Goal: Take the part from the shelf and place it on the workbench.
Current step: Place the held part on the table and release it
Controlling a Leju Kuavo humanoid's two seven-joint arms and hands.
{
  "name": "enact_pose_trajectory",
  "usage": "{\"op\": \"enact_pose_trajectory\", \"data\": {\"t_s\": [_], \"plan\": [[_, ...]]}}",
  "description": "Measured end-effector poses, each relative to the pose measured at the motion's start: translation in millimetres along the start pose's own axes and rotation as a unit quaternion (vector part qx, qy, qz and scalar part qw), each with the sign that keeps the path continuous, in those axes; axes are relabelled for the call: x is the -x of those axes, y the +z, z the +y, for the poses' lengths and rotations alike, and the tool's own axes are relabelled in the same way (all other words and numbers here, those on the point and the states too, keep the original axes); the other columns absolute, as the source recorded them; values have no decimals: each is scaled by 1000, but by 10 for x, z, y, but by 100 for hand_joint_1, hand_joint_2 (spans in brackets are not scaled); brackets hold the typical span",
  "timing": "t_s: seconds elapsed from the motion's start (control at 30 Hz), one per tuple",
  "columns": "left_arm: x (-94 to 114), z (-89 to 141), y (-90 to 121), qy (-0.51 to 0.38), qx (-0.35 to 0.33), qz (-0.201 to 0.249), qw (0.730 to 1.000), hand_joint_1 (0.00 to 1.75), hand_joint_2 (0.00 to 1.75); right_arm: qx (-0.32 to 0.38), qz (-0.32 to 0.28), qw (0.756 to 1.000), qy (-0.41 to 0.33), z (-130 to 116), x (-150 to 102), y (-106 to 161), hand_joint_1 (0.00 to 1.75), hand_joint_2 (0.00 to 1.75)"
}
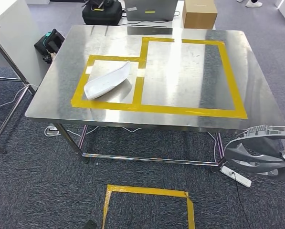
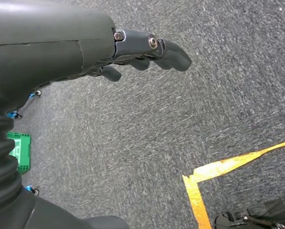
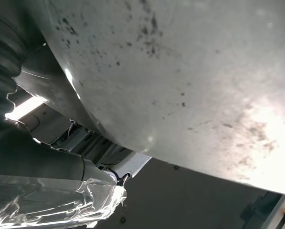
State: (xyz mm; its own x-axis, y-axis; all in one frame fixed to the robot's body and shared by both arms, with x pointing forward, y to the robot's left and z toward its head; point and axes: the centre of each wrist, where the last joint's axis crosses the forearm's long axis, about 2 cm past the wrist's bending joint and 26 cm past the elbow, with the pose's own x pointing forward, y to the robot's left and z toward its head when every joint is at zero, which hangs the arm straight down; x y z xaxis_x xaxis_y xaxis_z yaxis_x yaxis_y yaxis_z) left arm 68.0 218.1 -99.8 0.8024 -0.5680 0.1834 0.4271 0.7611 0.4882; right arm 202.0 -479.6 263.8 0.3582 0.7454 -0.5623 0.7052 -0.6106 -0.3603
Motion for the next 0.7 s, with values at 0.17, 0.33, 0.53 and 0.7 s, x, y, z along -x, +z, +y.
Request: {"op": "enact_pose_trajectory", "data": {"t_s": [0.17, 0.33, 0.53, 0.7], "plan": [[-19, 12, -7, -3, 1, 0, 1000, 0, 175, -6, -1, 1000, -6, 32, -22, 19, 175, 175], [-43, 37, -21, -3, 1, -1, 1000, 0, 175, -7, -5, 1000, -15, 56, -67, 10, 175, 175], [-42, 61, -36, -3, -2, 0, 1000, 0, 175, -4, -9, 1000, -22, 63, -107, -13, 175, 175], [-44, 73, -43, -5, -3, 1, 1000, 0, 175, 1, -14, 999, -29, 63, -147, -43, 175, 175]]}}
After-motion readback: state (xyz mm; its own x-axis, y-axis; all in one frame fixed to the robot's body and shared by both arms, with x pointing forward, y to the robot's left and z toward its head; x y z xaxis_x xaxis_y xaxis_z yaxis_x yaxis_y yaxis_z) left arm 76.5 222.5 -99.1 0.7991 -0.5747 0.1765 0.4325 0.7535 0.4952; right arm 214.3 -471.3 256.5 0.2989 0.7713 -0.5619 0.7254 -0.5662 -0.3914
